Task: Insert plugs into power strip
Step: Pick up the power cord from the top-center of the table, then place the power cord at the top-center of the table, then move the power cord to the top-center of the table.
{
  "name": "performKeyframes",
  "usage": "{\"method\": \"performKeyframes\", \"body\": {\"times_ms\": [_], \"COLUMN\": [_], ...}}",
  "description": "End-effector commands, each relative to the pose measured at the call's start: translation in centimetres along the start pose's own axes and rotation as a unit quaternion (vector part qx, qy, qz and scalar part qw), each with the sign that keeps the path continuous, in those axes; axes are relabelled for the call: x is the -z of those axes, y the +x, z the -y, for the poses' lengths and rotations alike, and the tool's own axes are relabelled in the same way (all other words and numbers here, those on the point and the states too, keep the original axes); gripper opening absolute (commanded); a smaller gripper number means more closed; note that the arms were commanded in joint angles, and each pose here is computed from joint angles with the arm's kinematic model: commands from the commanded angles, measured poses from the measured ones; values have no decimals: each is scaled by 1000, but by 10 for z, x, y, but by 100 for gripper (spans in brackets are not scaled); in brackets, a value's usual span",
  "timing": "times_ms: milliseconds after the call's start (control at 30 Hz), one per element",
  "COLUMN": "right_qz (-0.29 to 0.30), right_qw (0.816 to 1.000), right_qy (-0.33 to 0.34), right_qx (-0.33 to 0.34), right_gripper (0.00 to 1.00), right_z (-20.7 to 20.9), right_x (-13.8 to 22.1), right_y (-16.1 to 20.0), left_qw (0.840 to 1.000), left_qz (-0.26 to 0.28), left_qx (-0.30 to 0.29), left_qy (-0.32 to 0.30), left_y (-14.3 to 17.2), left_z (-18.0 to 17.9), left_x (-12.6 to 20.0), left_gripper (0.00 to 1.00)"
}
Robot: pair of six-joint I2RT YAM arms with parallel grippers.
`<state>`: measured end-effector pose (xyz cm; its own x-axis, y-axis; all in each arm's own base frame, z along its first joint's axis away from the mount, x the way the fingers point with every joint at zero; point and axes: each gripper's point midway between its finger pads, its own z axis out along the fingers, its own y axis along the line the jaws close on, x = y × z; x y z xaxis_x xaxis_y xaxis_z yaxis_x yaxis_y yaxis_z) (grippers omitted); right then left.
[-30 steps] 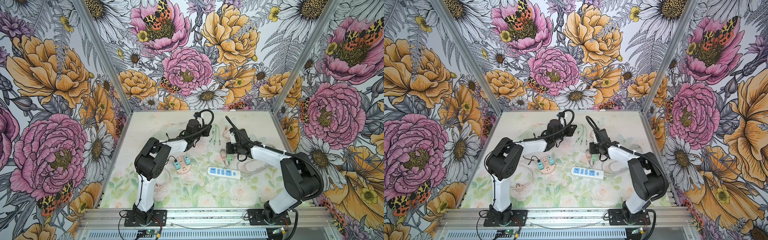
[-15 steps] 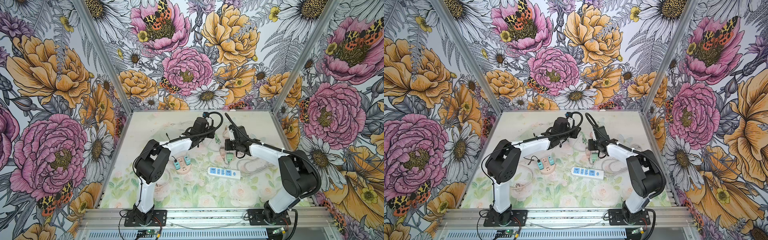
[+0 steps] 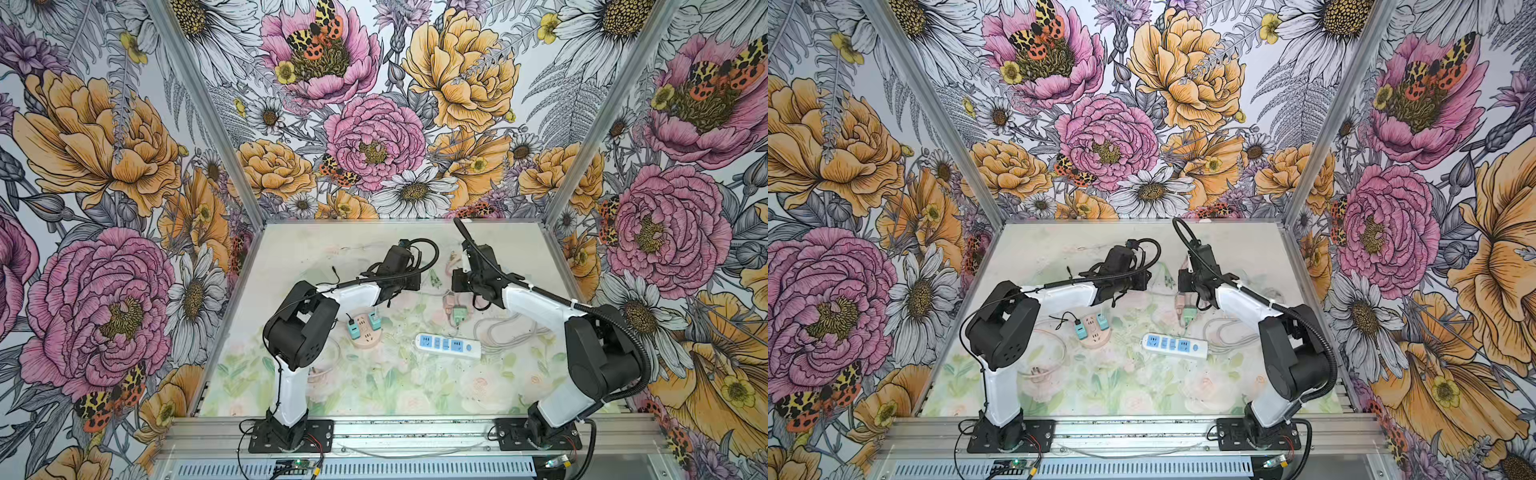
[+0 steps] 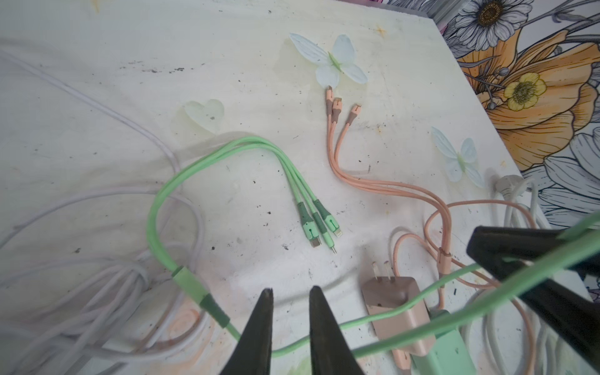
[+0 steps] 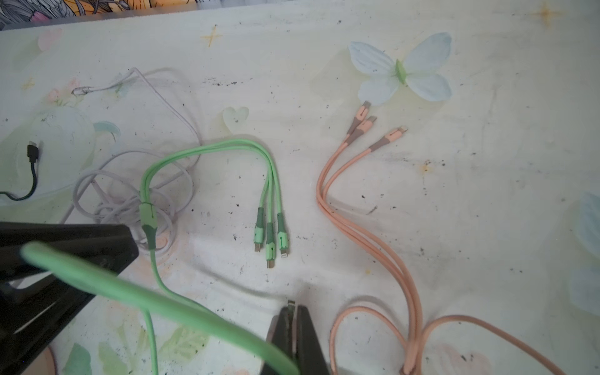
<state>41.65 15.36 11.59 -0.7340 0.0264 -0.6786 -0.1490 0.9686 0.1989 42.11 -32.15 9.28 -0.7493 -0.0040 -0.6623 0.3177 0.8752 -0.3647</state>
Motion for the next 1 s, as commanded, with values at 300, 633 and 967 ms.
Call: {"method": "performKeyframes", "body": {"times_ms": [300, 633, 967], "right_qz": [52, 77, 73], "right_qw": [998, 995, 996], "right_qy": [14, 40, 16], "right_qx": [-15, -41, -47], "right_gripper": [0, 0, 0], "right_z": [2, 17, 11], "right_x": [0, 6, 5], "right_y": [-39, -49, -41], "left_qw": [998, 994, 995], "left_qz": [-49, -86, -57], "left_qx": [39, 58, 74], "left_qy": [-23, -25, -26], "left_y": [23, 43, 5], "left_z": [-7, -3, -9], "left_x": [2, -20, -60], "left_gripper": [26, 26, 25]}}
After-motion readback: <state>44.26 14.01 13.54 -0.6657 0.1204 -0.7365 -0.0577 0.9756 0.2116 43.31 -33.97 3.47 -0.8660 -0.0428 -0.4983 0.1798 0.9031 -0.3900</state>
